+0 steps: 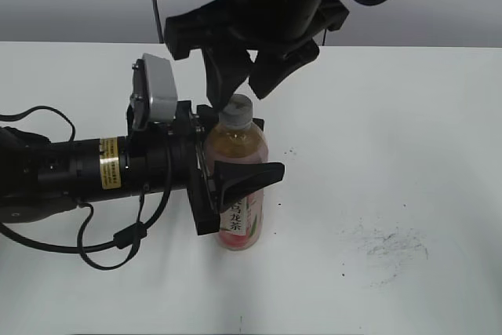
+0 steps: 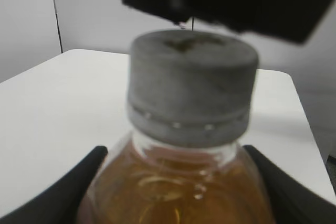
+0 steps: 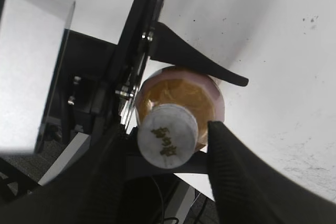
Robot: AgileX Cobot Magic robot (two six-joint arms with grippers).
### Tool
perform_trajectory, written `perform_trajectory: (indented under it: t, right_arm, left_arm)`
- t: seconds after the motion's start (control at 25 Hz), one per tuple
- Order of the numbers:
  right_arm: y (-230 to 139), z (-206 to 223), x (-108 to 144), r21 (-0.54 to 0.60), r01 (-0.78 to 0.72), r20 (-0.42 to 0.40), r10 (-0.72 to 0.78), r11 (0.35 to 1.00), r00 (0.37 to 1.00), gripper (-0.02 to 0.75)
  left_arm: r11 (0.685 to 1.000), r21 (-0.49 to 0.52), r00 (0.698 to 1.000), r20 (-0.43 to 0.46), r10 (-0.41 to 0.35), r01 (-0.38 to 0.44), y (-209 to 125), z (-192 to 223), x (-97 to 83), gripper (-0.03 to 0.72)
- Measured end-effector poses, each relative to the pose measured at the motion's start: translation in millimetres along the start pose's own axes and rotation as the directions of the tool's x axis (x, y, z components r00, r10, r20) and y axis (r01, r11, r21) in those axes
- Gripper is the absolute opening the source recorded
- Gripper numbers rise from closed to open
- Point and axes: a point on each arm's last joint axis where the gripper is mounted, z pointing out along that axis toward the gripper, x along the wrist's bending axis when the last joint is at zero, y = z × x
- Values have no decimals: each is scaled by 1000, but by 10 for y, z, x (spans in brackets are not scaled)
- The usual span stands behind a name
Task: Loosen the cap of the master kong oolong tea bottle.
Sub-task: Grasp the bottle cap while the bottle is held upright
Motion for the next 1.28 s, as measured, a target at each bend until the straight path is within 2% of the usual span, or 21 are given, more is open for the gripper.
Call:
perform_trajectory:
  t: [0.4, 0.68, 0.88, 1.08, 1.28]
  right_arm:
    - [19, 140, 4, 35, -15, -15, 15, 999, 1000, 405]
    - [13, 140, 1, 41, -13, -12, 13, 999, 1000, 284]
    - [12, 140, 1, 41, 30, -14, -29, 999, 999, 278]
    - [11, 140, 1, 40, 173, -20, -172, 984, 985, 276]
    - [9, 140, 1, 35, 438, -31, -437, 898, 899, 274]
  left_arm:
    - [1000, 0, 1000, 2, 2, -2, 1, 1, -1, 446]
    - [1000, 1, 1000, 6, 4, -4, 0, 1, -4, 446]
    - [1000, 1, 1000, 7, 4, -4, 0, 1, -5, 446]
    - [1000, 0, 1000, 6, 4, -4, 1, 1, -4, 446]
    - [1000, 0, 1000, 2, 1, -1, 1, -3, 2, 446]
